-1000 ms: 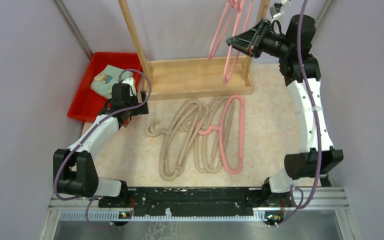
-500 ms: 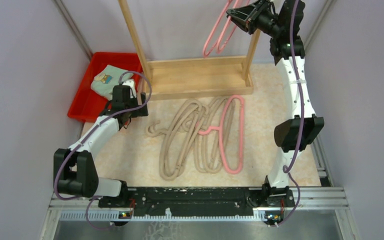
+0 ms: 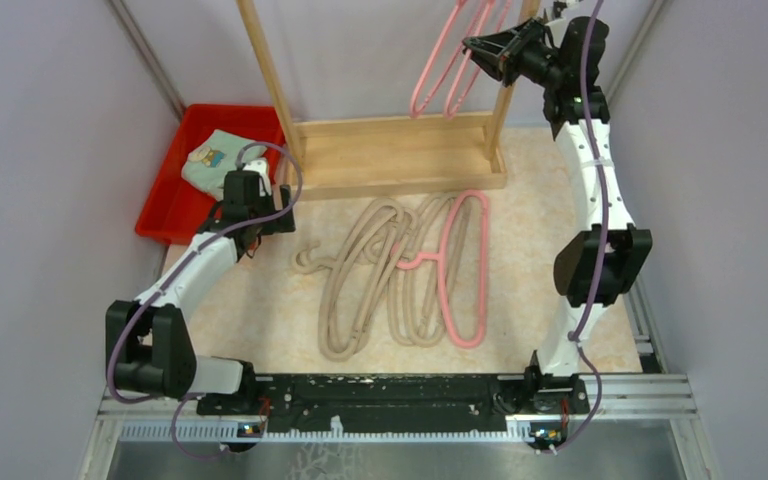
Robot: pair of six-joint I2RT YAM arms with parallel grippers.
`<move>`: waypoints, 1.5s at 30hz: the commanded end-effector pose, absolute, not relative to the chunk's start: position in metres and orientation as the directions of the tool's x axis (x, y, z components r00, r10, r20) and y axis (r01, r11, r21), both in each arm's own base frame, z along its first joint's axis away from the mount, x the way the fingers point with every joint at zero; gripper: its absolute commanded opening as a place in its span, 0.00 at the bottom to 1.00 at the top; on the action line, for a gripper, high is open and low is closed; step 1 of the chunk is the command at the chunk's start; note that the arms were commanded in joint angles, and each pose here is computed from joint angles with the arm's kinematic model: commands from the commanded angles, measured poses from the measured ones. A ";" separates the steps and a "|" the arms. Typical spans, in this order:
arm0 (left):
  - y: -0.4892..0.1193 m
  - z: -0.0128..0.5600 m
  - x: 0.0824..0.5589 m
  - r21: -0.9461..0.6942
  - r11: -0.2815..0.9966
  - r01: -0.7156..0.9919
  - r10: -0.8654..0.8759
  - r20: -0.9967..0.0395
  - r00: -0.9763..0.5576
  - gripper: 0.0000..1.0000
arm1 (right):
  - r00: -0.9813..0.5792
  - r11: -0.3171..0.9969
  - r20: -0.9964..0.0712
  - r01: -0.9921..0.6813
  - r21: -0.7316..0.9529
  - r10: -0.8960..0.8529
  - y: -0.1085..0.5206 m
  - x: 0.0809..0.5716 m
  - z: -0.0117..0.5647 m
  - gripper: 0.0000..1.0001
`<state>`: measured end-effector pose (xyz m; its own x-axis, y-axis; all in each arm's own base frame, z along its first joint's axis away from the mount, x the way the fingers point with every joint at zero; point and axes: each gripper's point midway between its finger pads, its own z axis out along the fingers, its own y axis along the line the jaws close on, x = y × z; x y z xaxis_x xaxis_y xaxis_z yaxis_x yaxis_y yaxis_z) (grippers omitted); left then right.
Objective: Organize the hangers
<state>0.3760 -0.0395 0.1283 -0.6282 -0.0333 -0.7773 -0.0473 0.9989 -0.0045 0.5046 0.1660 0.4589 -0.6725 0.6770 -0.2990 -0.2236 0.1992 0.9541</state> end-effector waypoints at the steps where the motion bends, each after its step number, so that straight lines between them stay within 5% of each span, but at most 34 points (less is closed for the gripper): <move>1: -0.039 0.142 0.372 -0.001 0.999 -0.052 -0.032 -0.796 -0.604 1.00 | -0.689 0.158 -0.234 -0.173 0.972 0.686 0.153 0.484 0.464 0.00; 11: -0.038 0.149 0.371 0.001 0.999 -0.054 -0.031 -0.805 -0.593 1.00 | -0.636 0.265 -0.384 -0.279 0.923 0.670 0.142 0.445 0.479 0.73; 14: -0.040 0.150 0.372 -0.012 0.999 -0.050 -0.039 -0.808 -0.588 1.00 | -0.596 0.316 -0.442 -0.310 0.897 0.670 0.134 0.419 0.482 0.84; 21: -0.044 0.152 0.374 -0.030 0.999 -0.040 -0.048 -0.810 -0.585 1.00 | -0.525 0.693 -0.623 -0.085 0.716 0.580 0.091 0.371 0.400 0.86; 27: -0.055 0.149 0.377 -0.080 0.997 -0.008 -0.069 -0.800 -0.596 1.00 | -0.690 0.965 -0.691 0.044 0.257 0.216 0.086 0.302 0.264 0.81; 35: -0.069 0.139 0.373 -0.150 0.988 0.019 -0.104 -0.766 -0.634 1.00 | -0.820 0.986 -0.571 -0.059 0.155 0.041 0.121 0.231 0.138 0.68; 45: -0.075 0.133 0.366 -0.195 0.981 0.010 -0.139 -0.732 -0.667 1.00 | -0.853 0.976 -0.513 -0.181 0.121 -0.095 0.168 0.224 0.072 0.61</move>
<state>0.3654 -0.0660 0.1257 -0.6667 -0.1135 -0.7366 -0.0002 0.9884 -0.1521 0.1984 0.1413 0.0715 -0.8989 -0.0868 -0.4295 -0.1461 0.9835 0.1070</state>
